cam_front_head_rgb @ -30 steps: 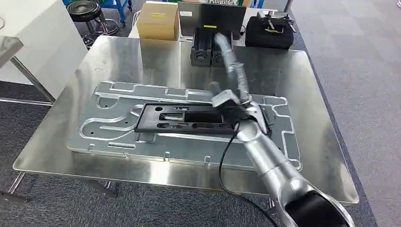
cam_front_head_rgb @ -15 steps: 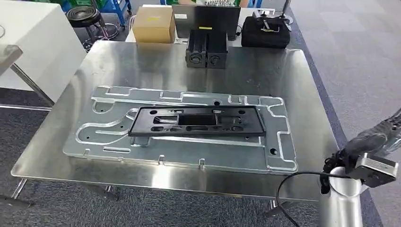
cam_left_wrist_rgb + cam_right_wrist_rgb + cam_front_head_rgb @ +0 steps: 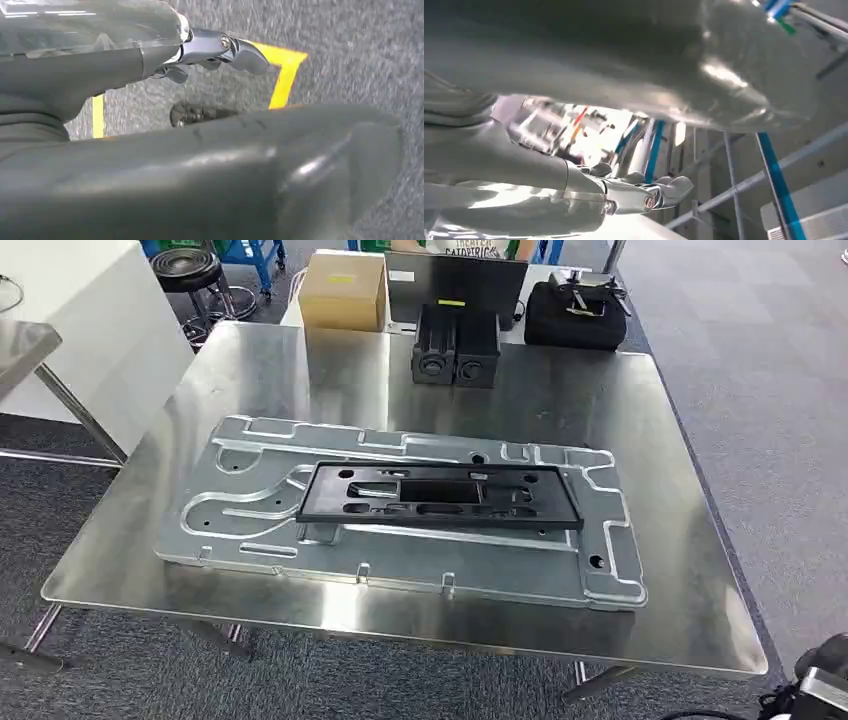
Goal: Take the parts from the cabinet and place them on the table.
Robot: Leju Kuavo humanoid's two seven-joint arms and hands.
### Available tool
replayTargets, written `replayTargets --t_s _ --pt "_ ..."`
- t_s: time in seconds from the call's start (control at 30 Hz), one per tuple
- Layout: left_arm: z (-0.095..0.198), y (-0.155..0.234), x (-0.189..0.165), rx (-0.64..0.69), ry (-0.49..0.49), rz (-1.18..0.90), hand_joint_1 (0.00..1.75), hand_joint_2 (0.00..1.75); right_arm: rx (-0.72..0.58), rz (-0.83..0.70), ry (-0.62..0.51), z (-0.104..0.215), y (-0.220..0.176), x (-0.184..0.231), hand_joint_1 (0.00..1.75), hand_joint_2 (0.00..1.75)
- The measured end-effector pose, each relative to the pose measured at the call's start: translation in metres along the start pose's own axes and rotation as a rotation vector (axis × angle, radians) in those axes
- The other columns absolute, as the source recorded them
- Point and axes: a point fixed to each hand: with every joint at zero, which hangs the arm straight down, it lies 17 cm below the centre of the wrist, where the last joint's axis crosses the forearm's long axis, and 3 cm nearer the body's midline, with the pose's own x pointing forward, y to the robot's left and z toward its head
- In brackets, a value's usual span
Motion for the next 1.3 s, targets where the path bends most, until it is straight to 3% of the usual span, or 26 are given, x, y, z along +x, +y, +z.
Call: replayTargets --t_s 0.27,0.53,0.73,0.87,1.17,1.3 --pt "0.000 -0.005 -0.001 -0.017 0.005 0.006 0.00 0.00 0.189 0.206 0.079 0.045 0.022 -0.037 0.00 0.00" --pt "0.002 -0.007 -0.006 -0.017 0.020 0.007 0.00 0.00 0.284 0.333 0.282 0.103 0.020 -0.109 0.00 0.00" --pt "0.002 -0.009 -0.005 -0.026 0.015 0.012 0.00 0.00 0.358 0.445 0.404 0.146 0.012 -0.154 0.00 0.00" --pt "0.002 -0.011 -0.004 -0.028 0.013 0.012 0.00 0.00 0.423 0.561 0.530 0.199 -0.008 -0.196 0.00 0.00" --pt "0.003 -0.015 -0.007 -0.033 0.017 0.015 0.00 0.00 0.460 0.597 0.677 0.249 -0.028 -0.225 0.00 0.00" --pt "0.003 -0.017 -0.008 -0.034 0.028 0.016 0.00 0.00 0.540 0.730 0.796 0.284 -0.044 -0.251 0.00 0.00"
